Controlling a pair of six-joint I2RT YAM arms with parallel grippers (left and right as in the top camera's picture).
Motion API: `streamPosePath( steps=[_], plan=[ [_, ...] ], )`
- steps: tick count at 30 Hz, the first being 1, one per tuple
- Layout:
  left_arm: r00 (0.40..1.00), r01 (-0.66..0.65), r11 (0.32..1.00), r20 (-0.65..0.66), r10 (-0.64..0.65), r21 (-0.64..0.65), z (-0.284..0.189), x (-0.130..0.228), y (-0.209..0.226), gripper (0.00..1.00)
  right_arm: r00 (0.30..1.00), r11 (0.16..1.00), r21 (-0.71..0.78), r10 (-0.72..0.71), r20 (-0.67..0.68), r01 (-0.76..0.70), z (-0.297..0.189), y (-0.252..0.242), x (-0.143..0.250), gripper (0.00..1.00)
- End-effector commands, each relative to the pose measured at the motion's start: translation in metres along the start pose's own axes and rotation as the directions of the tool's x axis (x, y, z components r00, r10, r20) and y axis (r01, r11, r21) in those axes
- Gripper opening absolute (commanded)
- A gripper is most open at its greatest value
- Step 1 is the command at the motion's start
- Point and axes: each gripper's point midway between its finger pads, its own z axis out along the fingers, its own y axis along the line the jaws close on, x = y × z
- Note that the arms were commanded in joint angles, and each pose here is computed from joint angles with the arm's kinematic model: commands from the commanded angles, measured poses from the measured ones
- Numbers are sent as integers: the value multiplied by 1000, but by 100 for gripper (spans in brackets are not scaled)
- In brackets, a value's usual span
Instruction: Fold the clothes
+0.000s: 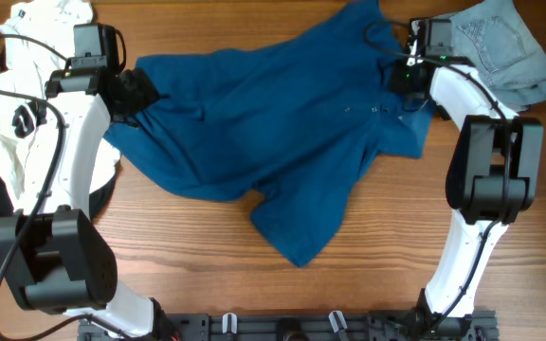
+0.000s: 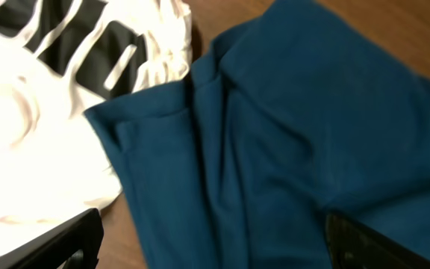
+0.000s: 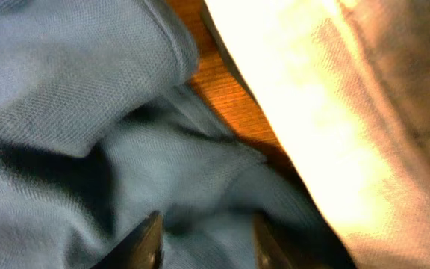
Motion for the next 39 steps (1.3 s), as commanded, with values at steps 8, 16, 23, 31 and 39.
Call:
streamPosePath(
  steps=[8,16,23,31,39],
  plan=[
    [987,-155,988,-45,156,16,55,5,-10,89,989,981,-156,-125,-79,112,-67,62,-22,99],
    [911,-207,976,-378,164,-75,78,82,24,60,976,975,-170,-169,-139,145,-72,83,-1,99],
    [850,-202,977,-508,143,-62,66,115,30,27,980,978,-176,-137,-145,111,-72,86,-1,99],
    [832,-207,974,-540,125,-93,91,156,52,29,979,977,-181,-138,-151,110,-72,86,1,100],
    [792,-139,969,-611,-14,-203,89,200,76,31,977,966,-240,-139,-161,98,-75,96,4,99]
  ],
)
